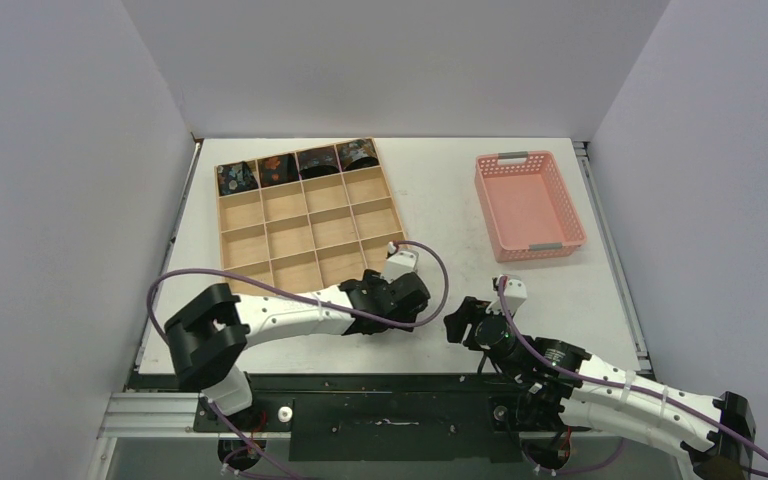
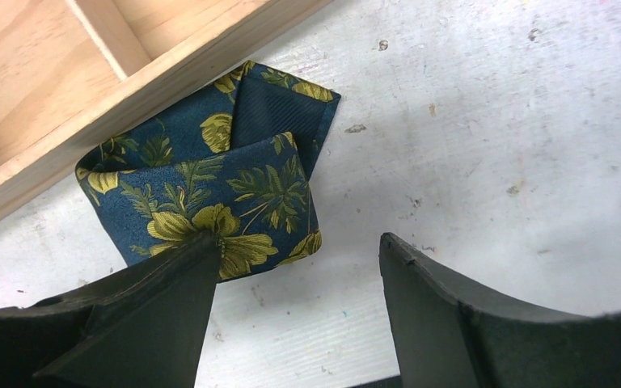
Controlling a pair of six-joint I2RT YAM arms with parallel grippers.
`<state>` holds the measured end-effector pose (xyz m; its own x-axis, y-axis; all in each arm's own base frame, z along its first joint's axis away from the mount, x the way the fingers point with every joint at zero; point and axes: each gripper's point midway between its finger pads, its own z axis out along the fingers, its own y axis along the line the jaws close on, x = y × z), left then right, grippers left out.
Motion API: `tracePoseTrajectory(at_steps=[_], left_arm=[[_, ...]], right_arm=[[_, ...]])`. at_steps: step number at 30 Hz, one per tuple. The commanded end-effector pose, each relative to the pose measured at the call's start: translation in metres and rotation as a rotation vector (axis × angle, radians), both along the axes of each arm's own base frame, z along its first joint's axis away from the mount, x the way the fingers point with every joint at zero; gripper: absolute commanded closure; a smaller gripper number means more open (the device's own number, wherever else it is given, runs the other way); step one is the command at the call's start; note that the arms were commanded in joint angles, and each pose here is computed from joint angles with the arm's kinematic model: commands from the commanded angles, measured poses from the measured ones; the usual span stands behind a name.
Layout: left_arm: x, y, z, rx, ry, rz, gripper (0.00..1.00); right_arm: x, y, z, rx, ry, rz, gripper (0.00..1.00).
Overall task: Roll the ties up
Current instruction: Pick up the tie at the center of the board, then pick up the tie from the storage box.
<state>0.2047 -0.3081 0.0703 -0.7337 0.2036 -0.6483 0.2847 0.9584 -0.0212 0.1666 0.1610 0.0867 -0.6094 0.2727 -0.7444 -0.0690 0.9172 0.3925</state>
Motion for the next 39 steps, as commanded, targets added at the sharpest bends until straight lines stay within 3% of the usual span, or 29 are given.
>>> tracePoseTrajectory(at_steps=[1, 10, 18, 25, 39], left_arm=[[0.003, -0.009, 0.031, -0.191, -0.009, 0.004, 0.30], [-0.003, 0.019, 0.071, -0.398, -0.040, 0.030, 0.28], [-0.015, 0.090, 0.078, -0.570, -0.153, 0.192, 0.32], [-0.022, 0.138, 0.073, -0.698, -0.233, 0.337, 0.36], [-0.024, 0.154, 0.073, -0.663, -0.247, 0.361, 0.37]], right_arm=[[0.004, 0.007, 0.017, 0.019, -0.030, 0.016, 0.35], [0.000, 0.049, 0.030, 0.071, -0.038, 0.189, 0.35], [-0.017, 0.116, 0.017, 0.132, 0.006, 0.403, 0.54], [-0.014, 0.152, -0.005, 0.063, 0.040, 0.413, 0.62], [0.029, 0.170, -0.043, -0.067, 0.087, 0.303, 0.69]])
